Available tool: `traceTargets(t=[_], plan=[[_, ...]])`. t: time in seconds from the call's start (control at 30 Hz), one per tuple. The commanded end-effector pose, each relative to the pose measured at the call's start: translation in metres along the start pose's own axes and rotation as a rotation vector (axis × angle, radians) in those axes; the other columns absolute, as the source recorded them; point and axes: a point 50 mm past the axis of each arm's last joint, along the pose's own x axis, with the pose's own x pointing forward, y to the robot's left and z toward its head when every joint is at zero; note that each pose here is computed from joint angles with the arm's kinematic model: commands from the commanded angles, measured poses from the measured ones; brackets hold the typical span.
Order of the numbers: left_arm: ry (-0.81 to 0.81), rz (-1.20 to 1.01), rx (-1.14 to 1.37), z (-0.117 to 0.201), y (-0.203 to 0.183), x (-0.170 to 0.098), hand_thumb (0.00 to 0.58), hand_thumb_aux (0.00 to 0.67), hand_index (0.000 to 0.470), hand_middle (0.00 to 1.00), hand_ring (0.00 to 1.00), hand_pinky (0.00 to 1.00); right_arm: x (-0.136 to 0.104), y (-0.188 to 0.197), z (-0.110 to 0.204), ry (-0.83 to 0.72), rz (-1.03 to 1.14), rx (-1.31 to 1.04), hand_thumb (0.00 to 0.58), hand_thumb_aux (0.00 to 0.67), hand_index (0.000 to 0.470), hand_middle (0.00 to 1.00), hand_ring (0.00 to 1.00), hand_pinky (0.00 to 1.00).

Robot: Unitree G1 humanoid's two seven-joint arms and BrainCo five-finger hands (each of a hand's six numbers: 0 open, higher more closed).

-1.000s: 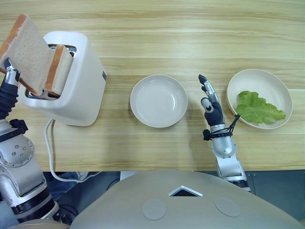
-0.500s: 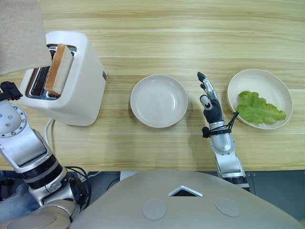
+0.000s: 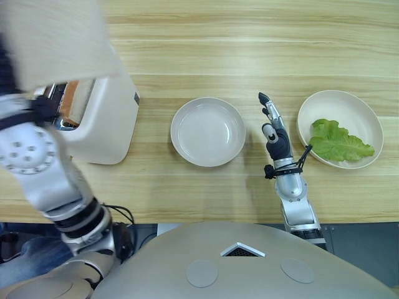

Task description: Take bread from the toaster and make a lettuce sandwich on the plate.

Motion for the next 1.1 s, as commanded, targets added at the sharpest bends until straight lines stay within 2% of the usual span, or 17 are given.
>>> traceTargets(t=[0.03,0.27,0.43,0.63,0.93,0.97,1.0,1.03,1.1], plan=[[0.212,-0.233,-0.158,-0.023,-0.061,-0.028,0.58,0.67,0.47,1.0,1.0,1.0,0.007,-0.022,0.014,-0.073,-0.148,0.017,0.0,0.0,0.0,0.0,0.0,0.0],[0.357,-0.405,-0.222,-0.042,-0.118,-0.06,0.58,0.67,0.47,1.0,1.0,1.0,0.008,-0.04,0.021,-0.108,-0.261,0.022,0.0,0.0,0.0,0.0,0.0,0.0],[0.475,-0.415,-0.18,-0.081,-0.142,-0.077,0.58,0.67,0.47,1.0,1.0,1.0,0.01,-0.036,0.022,-0.11,-0.227,0.031,0.0,0.0,0.0,0.0,0.0,0.0],[0.513,-0.403,-0.115,-0.116,-0.153,-0.079,0.58,0.67,0.47,1.0,1.0,1.0,0.012,-0.035,0.021,-0.109,-0.201,0.035,0.0,0.0,0.0,0.0,0.0,0.0],[0.519,-0.449,-0.077,-0.125,-0.158,-0.082,0.58,0.67,0.47,1.0,1.0,1.0,0.014,-0.033,0.019,-0.1,-0.18,0.041,0.0,0.0,0.0,0.0,0.0,0.0],[0.508,-0.471,-0.051,-0.124,-0.158,-0.082,0.535,0.483,0.339,1.0,1.0,1.0,0.014,-0.033,0.019,-0.099,-0.179,0.041,0.0,0.0,0.0,0.0,0.0,0.0],[0.494,-0.481,-0.036,-0.121,-0.157,-0.081,0.248,0.163,0.114,0.31,0.31,0.31,0.014,-0.033,0.018,-0.099,-0.179,0.042,0.0,0.0,0.0,0.0,0.0,0.0],[0.467,-0.488,-0.001,-0.118,-0.154,-0.078,0.0,0.0,0.0,0.0,0.0,0.0,0.014,-0.033,0.018,-0.098,-0.178,0.042,0.0,0.0,0.0,0.0,0.0,0.0],[0.394,-0.481,0.059,-0.105,-0.147,-0.071,0.0,0.0,0.0,0.0,0.0,0.0,0.015,-0.032,0.018,-0.098,-0.173,0.042,0.0,0.0,0.0,0.0,0.0,0.0]])
